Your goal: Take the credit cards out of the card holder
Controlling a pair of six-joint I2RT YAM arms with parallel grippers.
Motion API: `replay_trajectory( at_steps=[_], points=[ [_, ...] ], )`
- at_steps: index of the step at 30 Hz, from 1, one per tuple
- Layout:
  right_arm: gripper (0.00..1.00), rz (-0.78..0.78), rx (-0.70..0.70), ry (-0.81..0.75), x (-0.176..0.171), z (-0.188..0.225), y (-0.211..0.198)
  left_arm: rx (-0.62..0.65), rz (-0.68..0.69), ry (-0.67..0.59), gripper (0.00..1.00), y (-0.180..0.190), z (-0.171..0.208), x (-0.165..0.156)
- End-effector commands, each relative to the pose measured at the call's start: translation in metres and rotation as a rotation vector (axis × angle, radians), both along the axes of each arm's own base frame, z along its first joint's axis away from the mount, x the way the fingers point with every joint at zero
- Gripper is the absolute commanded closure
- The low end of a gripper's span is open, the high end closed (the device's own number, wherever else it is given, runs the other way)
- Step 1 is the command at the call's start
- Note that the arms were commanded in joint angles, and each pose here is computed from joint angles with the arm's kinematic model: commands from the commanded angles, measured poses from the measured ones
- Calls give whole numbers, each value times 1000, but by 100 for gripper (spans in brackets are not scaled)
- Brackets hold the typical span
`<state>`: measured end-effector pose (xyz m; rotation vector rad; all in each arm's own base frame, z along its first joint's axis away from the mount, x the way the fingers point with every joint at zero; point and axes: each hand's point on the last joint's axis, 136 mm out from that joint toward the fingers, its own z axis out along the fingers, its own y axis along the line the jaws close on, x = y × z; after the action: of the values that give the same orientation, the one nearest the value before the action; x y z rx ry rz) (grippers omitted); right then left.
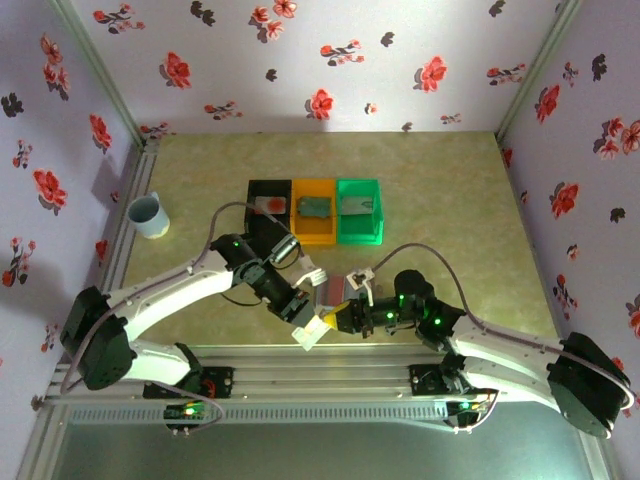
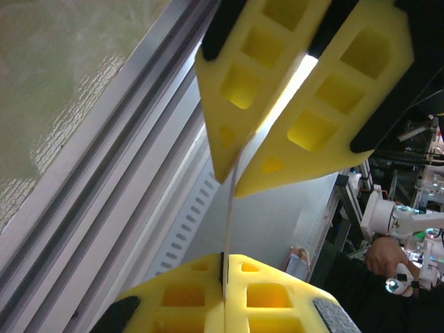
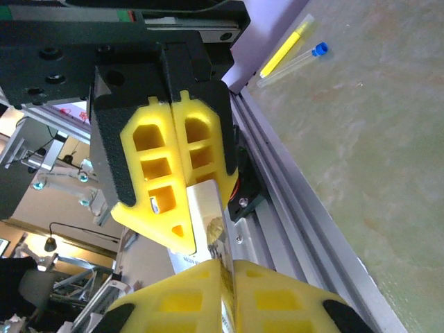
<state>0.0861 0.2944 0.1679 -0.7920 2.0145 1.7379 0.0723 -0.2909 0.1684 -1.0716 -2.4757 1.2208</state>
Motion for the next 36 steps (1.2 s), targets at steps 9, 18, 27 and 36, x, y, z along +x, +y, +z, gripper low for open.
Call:
replay_trajectory(
  at_steps=[9,18,27,36],
  points=[
    [100,-15,23,-63,1,9,0,-87,-17,-51,72,-7,22,7],
    [100,-126,27,-138,10,15,-17,-178,165,-175,55,11,50,43],
    [100,-369,128,-212,33,51,-48,-364,408,-200,49,17,70,63],
    [100,-467,218,-183,45,81,-56,-665,529,-110,32,6,96,65]
  ],
)
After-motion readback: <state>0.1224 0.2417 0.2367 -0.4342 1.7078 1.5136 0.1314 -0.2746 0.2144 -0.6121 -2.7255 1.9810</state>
